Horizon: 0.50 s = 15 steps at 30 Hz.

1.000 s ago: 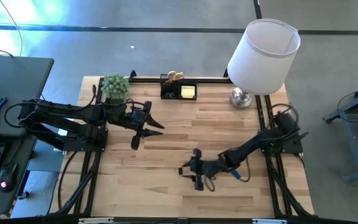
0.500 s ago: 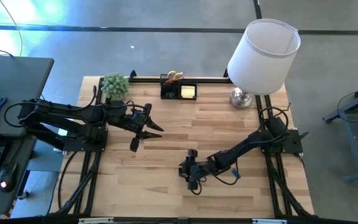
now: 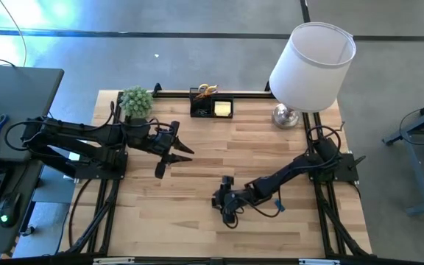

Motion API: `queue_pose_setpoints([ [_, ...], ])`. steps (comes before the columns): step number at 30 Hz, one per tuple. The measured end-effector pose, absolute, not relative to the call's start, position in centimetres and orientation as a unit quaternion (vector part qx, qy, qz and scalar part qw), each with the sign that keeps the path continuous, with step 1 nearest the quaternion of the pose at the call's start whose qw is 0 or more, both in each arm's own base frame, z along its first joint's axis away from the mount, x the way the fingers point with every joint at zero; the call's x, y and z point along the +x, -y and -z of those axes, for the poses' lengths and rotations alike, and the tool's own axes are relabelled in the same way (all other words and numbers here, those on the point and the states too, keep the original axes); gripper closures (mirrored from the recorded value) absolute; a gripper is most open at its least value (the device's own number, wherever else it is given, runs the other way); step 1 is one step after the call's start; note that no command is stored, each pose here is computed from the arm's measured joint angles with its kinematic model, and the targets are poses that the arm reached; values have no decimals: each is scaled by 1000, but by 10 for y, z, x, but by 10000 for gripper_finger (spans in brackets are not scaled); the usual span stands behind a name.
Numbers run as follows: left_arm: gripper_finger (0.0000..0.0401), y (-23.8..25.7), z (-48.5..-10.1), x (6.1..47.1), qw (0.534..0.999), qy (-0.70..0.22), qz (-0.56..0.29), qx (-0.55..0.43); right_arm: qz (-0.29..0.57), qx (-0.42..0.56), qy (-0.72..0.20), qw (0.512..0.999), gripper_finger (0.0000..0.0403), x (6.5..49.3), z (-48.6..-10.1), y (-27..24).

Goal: Pick and place office supplies into organizer
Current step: Put the black binder clip into the bottom left slot of the desk organizer

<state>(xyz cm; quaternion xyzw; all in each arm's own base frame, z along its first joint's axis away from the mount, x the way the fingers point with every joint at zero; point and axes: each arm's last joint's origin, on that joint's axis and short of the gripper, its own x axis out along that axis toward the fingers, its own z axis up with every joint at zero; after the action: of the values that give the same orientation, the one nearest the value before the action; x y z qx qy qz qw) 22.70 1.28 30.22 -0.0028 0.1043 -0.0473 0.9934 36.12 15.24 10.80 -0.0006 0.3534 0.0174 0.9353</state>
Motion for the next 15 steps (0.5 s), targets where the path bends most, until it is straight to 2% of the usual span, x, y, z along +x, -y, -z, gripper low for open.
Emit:
queue_pose_setpoints([
  [15, 304, -13, -302, 227, 993, -104, 47, -3, -19, -1, -345, 938, 233, 362, -109, -152],
])
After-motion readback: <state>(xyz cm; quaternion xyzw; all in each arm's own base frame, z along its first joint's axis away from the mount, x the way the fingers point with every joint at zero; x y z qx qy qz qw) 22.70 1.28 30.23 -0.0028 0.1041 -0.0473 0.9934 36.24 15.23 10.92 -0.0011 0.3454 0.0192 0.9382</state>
